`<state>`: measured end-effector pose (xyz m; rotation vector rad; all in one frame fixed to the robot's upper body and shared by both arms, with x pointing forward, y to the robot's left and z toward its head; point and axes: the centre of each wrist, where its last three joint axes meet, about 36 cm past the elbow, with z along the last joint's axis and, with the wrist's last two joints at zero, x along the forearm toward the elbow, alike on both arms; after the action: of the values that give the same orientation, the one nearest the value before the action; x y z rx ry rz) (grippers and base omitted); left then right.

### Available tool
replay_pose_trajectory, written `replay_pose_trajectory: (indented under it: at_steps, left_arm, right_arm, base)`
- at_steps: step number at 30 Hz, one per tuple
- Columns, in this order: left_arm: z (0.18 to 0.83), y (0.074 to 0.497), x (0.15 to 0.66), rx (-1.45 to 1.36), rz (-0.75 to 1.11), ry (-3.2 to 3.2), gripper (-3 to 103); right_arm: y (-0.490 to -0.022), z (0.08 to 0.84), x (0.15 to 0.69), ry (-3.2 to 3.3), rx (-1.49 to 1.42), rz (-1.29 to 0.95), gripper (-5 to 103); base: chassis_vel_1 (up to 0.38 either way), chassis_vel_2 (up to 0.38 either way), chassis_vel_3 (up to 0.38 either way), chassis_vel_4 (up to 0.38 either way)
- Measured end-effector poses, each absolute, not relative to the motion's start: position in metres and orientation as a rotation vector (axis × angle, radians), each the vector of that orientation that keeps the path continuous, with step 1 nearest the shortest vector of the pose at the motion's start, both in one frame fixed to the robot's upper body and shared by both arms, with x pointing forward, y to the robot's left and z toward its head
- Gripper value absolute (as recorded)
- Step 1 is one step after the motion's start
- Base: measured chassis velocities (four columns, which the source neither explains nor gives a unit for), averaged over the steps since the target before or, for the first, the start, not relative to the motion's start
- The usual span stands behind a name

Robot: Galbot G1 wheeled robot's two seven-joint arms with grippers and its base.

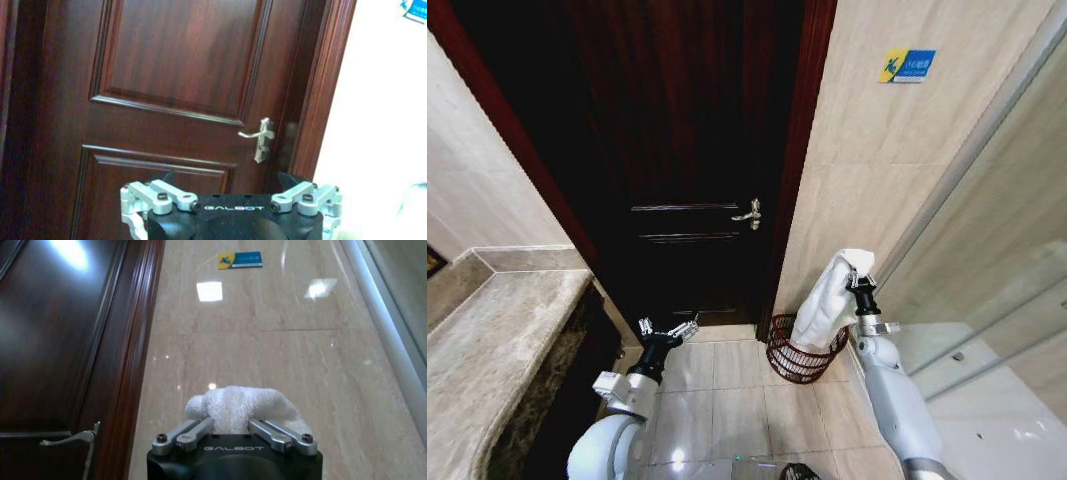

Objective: Discard the used towel into the hamper.

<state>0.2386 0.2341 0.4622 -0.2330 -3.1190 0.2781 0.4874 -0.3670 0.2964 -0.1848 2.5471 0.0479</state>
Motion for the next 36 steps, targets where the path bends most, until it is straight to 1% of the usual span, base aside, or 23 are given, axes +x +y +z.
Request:
replay_pose_trajectory:
  at_steps: [24,36]
  left_arm:
    - [0.462,0.234,0.239,-0.233,0.278,-3.119,100]
    - [0.462,0.234,0.239,-0.233,0.278,-3.119,100]
  right_arm:
    - [-0.371,0.294,0.475,2.552,-0.167,0.036,5]
    - [-0.371,0.296,0.478,2.552,-0.152,0.025,5]
  base:
    - [-0.037,0.037,0.040,-0.042]
    - [-0.050,0.053,0.046,-0.051]
